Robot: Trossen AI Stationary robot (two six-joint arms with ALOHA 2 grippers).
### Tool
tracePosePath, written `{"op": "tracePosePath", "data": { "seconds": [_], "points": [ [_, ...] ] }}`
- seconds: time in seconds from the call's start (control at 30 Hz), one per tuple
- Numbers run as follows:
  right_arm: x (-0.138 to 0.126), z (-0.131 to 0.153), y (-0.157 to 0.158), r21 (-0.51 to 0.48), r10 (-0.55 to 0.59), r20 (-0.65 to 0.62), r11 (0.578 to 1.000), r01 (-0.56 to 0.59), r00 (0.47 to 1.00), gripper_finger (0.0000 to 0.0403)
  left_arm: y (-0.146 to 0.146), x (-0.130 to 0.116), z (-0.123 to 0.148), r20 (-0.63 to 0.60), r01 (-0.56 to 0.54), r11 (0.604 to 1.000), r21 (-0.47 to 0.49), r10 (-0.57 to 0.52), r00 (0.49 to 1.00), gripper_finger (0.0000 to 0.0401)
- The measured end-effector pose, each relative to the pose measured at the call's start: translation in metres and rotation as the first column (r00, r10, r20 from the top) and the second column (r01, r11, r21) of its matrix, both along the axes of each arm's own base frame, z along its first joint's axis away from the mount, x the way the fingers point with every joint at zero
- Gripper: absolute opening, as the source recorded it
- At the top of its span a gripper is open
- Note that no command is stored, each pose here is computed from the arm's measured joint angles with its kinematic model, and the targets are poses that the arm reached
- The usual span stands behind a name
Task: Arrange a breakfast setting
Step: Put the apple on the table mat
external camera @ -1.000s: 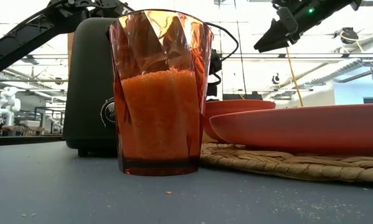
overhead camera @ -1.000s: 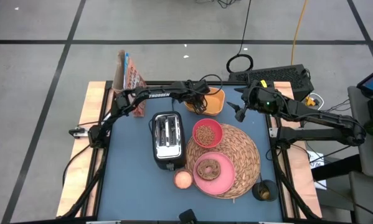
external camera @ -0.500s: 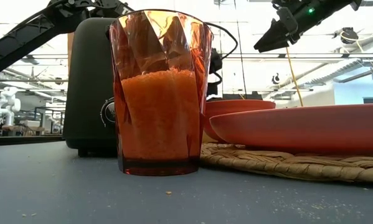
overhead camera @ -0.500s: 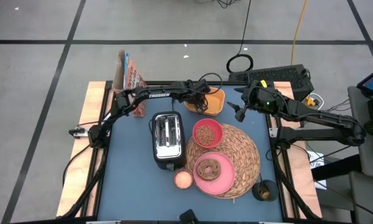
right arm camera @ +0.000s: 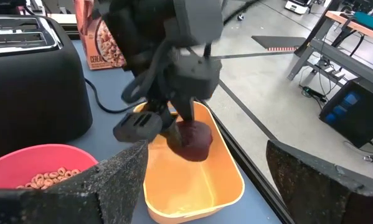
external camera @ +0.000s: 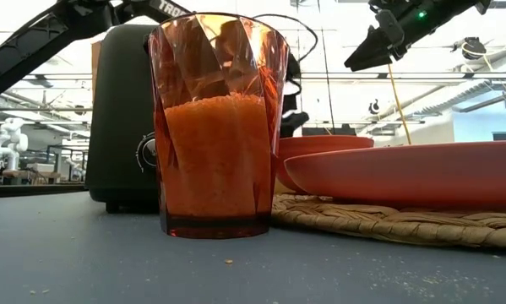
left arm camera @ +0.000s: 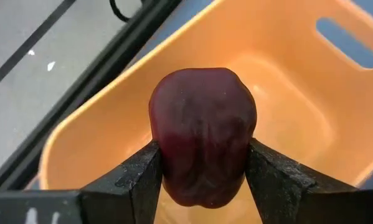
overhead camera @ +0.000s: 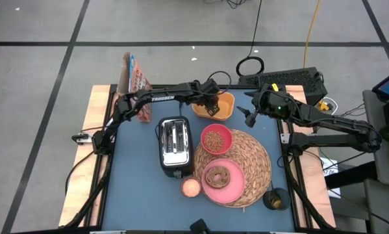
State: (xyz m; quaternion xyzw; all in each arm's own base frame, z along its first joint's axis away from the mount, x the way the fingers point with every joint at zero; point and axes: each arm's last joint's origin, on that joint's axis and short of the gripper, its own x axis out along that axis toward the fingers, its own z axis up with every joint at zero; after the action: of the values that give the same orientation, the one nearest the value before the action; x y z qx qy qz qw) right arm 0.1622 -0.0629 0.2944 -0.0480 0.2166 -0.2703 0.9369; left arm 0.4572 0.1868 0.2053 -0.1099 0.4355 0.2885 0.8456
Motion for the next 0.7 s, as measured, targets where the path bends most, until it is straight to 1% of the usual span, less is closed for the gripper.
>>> {"op": "tracePosePath", "data": {
  "seconds": [0.2, 0.33, 0.47, 0.7],
  "points": [
    [0.000, 0.000, 0.000, -0.001, -0.001, 0.000, 1.000, 0.001, 1.000, 0.0320, -0.003, -0.004, 0.028, 0.068, 0.001, 1.000, 0.027, -0.003, 0.998, 0.0207],
    [0.000, 0.000, 0.000, 0.000, -0.001, 0.000, 1.000, 0.001, 1.000, 0.0320, -0.010, -0.006, 0.048, 0.120, 0.013, 0.999, 0.048, -0.019, 0.993, 0.0207],
    [0.000, 0.000, 0.000, -0.001, -0.002, 0.000, 1.000, 0.002, 1.000, 0.0320, -0.023, -0.009, 0.069, 0.164, 0.037, 0.997, 0.064, -0.047, 0.985, 0.0207],
    [0.000, 0.000, 0.000, -0.002, -0.001, 0.003, 1.000, 0.001, 1.000, 0.0320, -0.049, -0.013, 0.093, 0.198, 0.085, 0.993, 0.078, -0.099, 0.975, 0.0207]
  ]
}}
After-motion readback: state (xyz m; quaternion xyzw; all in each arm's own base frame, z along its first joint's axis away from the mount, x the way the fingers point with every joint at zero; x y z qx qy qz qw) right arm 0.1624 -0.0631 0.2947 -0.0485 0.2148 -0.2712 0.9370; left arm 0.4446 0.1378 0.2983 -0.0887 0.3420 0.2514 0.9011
